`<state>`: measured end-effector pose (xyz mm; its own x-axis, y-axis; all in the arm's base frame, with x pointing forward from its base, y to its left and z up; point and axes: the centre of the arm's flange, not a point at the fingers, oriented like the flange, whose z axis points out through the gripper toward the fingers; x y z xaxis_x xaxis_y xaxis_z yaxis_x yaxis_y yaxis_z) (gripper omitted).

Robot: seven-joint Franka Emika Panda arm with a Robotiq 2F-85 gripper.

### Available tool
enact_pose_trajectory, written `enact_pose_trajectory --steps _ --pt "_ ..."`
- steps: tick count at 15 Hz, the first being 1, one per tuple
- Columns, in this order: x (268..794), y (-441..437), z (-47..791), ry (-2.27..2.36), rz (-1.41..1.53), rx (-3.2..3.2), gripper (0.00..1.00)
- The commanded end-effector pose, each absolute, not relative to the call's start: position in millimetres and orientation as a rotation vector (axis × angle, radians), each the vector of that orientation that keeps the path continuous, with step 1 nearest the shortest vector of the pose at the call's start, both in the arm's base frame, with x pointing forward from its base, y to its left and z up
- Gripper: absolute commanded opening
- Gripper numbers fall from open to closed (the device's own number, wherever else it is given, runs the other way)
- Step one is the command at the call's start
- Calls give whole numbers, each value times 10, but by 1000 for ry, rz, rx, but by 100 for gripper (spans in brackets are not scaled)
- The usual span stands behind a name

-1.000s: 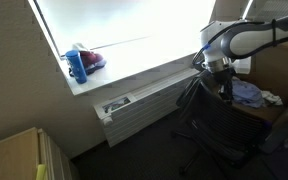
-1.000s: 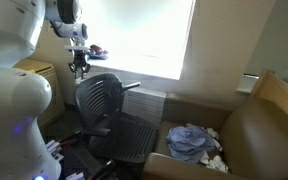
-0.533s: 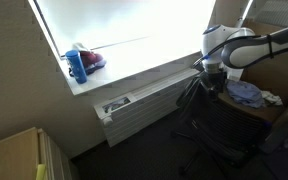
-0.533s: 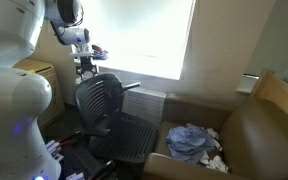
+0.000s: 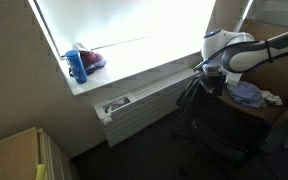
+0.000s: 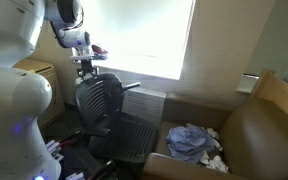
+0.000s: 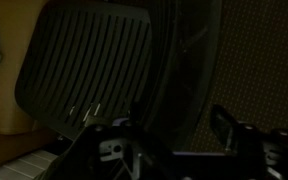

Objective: Turn the black chair to the left

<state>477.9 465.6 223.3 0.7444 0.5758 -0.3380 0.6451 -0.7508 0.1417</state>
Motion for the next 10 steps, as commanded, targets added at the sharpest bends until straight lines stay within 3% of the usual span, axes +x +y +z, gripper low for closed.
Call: enact_pose_trajectory --steps 1,6,10 --pt "4769 4716 2344 1068 -437 2653 43" --pt "4735 4702 2350 1285 -607 2559 12" --pt "4708 4723 2349 1435 -696 2512 11"
